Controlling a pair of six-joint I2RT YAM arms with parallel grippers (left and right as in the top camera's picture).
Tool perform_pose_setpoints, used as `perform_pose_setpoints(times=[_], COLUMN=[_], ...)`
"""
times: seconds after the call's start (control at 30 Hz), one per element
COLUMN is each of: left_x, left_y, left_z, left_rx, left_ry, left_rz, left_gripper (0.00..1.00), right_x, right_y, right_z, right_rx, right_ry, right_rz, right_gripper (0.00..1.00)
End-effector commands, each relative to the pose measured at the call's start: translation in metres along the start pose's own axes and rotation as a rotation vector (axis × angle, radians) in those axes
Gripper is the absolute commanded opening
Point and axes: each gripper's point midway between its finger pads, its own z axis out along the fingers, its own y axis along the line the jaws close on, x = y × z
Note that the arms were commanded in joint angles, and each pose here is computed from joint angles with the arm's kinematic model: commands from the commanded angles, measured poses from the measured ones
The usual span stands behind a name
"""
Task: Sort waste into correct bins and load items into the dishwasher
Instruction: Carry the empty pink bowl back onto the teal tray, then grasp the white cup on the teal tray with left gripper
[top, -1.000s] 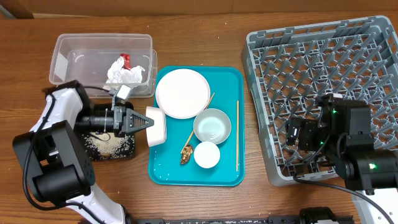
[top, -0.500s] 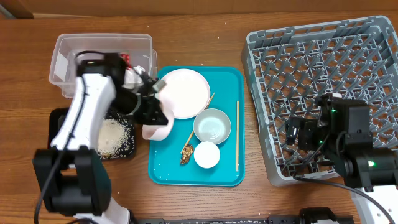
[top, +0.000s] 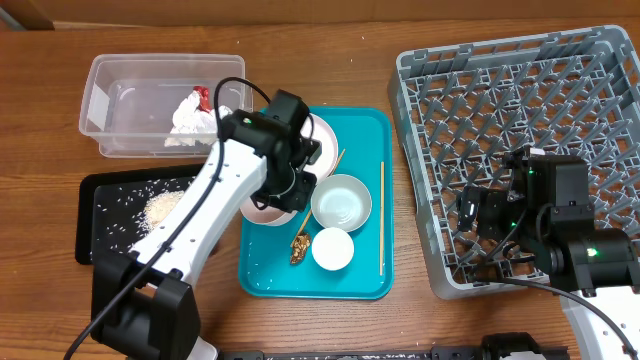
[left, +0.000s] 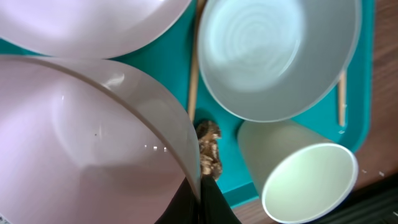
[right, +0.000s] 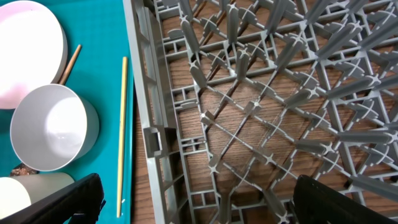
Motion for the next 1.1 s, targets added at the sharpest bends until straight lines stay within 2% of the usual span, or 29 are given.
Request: perform_pose_setpoints(times=[0.0, 0.27, 0.43, 0.5, 0.53, 0.67, 0.73, 0.93, 1.07], left_x=[0.006, 0.014, 0.014, 0.014, 0.014, 0.014, 0.012, 0.007, 0.018], left_y=[0.012, 0.004, 0.003, 0.002, 0.001, -0.008, -0.014, -0.037, -0.047], left_z=[0.011, 0.04, 0.045, 0.046, 0.046, 0.044, 0.039, 0.016, 0.015], left_rx=[-0.09, -0.022, -0.007, -0.004, 0.0, 0.055, 0.088, 0.193, 0.21], left_ry=[0.016, 0.038, 0.033, 0.034, 0.035, 0.039, 0.036, 0.018, 0.058], left_rz=[-0.087, -0.107, -0.106, -0.107, -0.106, -0.106, -0.106, -0.035, 0.024], left_gripper=[0.04, 0.04, 0.08, 0.18, 0.32, 0.54, 0.59, 0.6, 0.55], right_x=[-0.009, -0.009, -0.007, -0.007, -0.007, -0.007, -0.007, -0.007, -0.007], right_y=[0.003, 0.003, 0.002, 0.002, 0.002, 0.002, 0.002, 0.002, 0.002], right_z=[-0.008, -0.008, -0.008, -0.008, -0.008, -0.008, -0.008, -0.008, -0.008], right_rx=[-0.006, -0.006, -0.005, -0.005, -0.005, -0.005, -0.005, -0.005, -0.005], right_ry=[-0.032, -0.032, -0.026, -0.026, -0.026, -0.026, -0.025, -0.026, -0.026], right_rz=[-0.009, -0.009, -0.009, -0.009, -0.009, -0.009, -0.009, -0.009, -0.009], right_gripper=[1.0, 1.0, 1.0, 1.0, 1.0, 1.0, 1.0, 1.0, 1.0])
